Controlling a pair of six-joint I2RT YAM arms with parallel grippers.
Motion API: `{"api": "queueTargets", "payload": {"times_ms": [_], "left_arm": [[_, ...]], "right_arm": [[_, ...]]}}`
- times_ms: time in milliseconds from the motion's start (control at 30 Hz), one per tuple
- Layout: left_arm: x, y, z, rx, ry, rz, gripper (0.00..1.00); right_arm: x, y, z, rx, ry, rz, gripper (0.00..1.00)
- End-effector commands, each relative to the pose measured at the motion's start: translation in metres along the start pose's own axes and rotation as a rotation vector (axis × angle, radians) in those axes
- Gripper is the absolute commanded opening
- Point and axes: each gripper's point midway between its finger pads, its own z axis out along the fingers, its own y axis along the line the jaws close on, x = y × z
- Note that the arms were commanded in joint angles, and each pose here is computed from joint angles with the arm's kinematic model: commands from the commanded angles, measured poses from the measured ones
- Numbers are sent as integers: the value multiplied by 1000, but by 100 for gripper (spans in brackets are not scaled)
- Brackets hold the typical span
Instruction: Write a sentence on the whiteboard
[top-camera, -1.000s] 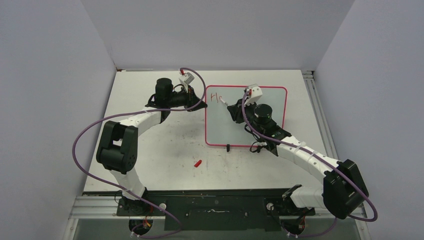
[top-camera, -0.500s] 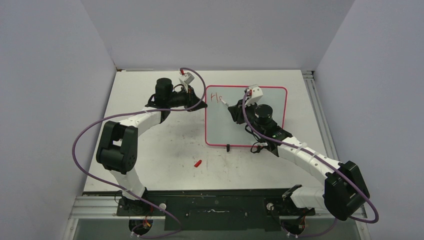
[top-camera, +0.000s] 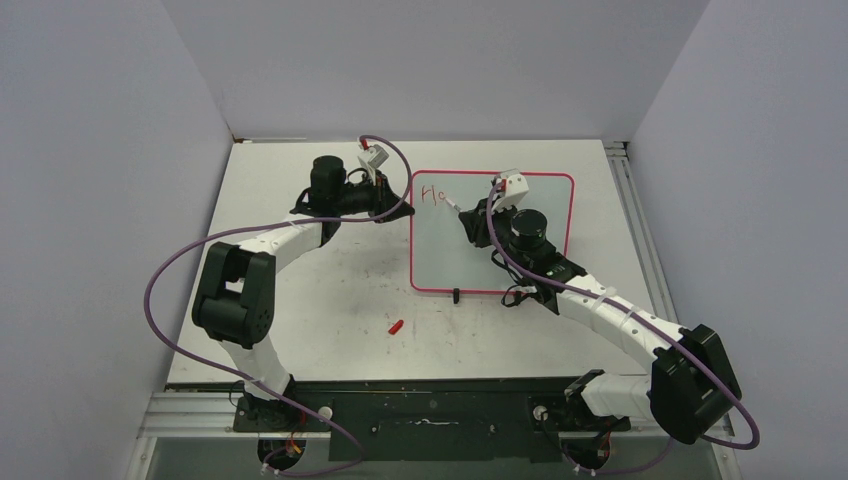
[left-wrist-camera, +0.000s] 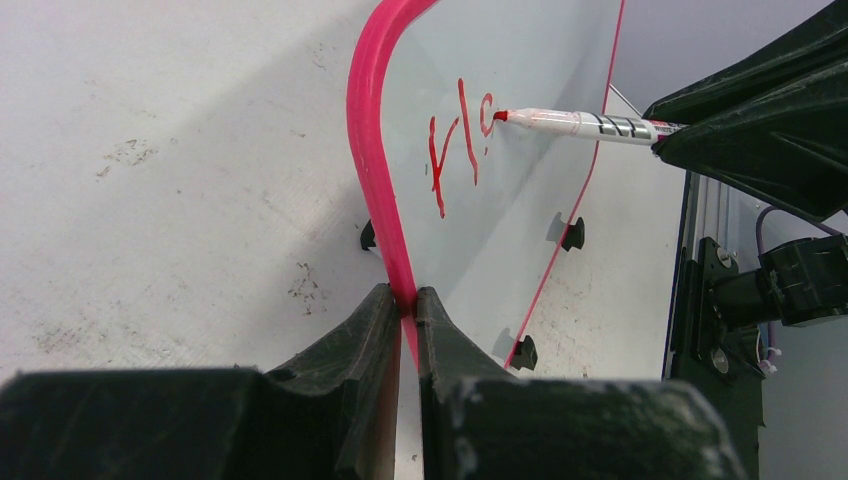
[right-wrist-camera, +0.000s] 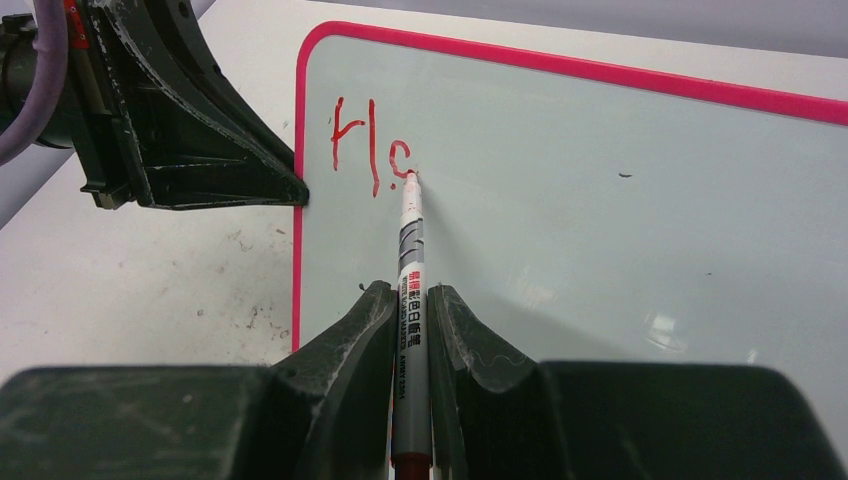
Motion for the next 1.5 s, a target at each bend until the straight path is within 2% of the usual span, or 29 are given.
{"api": "queueTargets", "payload": {"times_ms": [0,433,1133,1467], "left_arm": [[-25,-13,-10,20,-53,80,0],[-26,-13,-11,21,-54,81,0],[-28,-15,-11,21,-58,86,0],[-27,-14,-11,20,-58,85,0]], "right_arm": [[-41,1,3,14,-118,-14,5],[-46,-3,3,39,-146,-3,5],[2,1,-6,-2,-21,3,5],[-12,-12,-17,76,-60,-8,5]]}}
